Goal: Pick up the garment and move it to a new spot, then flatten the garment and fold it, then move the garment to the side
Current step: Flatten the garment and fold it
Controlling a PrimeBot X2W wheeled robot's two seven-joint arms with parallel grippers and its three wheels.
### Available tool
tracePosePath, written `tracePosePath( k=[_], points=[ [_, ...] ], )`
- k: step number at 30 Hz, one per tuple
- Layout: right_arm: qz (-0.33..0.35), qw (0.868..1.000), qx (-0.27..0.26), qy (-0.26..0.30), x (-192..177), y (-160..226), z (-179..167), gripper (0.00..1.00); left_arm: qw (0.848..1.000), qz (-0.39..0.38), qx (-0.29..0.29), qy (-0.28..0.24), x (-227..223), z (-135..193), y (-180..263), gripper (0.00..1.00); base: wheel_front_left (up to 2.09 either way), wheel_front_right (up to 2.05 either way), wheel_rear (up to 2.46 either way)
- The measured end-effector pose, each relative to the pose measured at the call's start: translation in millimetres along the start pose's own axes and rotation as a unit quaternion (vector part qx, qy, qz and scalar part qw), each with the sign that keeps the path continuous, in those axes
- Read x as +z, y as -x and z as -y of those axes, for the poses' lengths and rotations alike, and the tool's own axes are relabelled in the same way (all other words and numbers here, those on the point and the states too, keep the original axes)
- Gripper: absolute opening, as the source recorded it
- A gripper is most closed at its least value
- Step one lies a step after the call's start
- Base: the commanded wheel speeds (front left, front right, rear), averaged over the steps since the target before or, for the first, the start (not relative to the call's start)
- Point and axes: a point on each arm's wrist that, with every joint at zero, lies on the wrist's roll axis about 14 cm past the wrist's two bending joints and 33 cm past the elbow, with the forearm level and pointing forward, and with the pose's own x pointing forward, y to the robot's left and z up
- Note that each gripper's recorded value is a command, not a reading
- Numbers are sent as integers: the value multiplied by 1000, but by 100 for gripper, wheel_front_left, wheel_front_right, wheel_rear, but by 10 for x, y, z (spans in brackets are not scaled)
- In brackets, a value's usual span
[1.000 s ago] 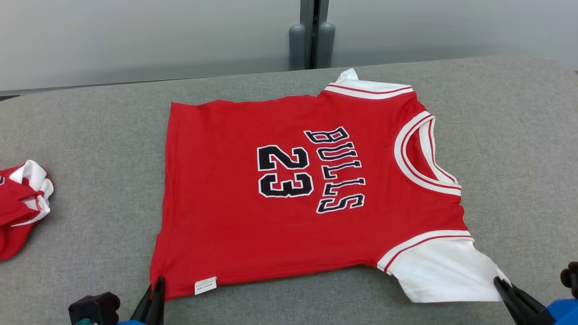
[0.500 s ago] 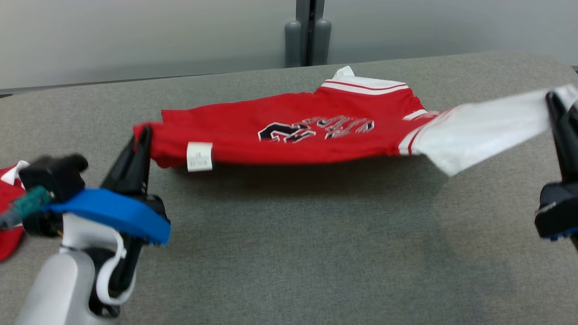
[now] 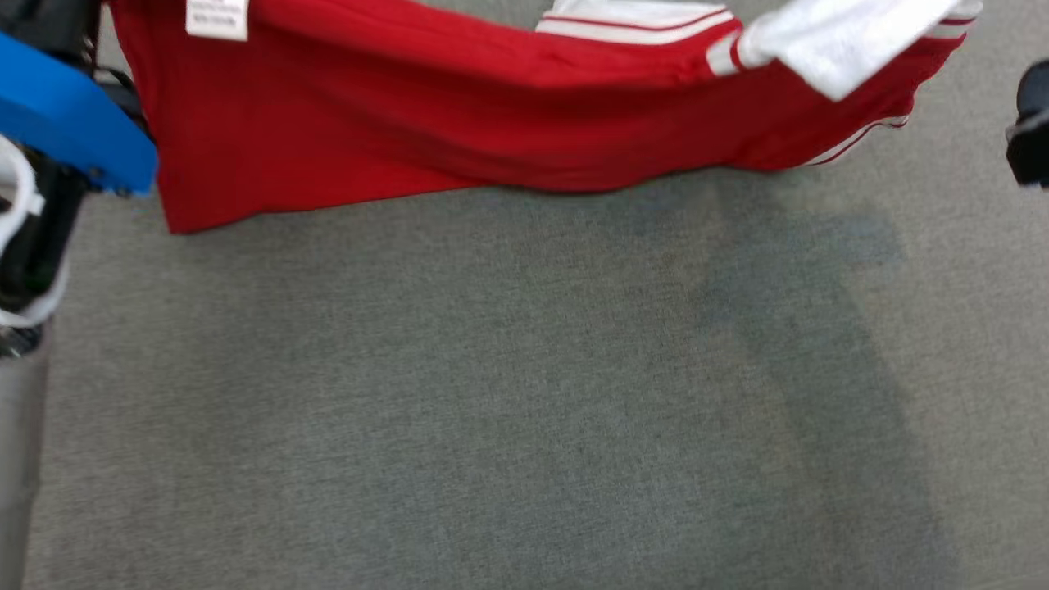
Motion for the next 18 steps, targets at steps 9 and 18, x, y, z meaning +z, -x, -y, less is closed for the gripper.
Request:
tracePosePath(
  k=[9,18],
  points=[
    [101,994,-27,17,-69,-1105,197,0,988,120,86,-53,340,-741,-746,0,0,0,0],
    [338,936,-77,66,1349,-1042,559,0,938,330,72,-75,1537,-571,-546,0,0,0,0]
  ],
)
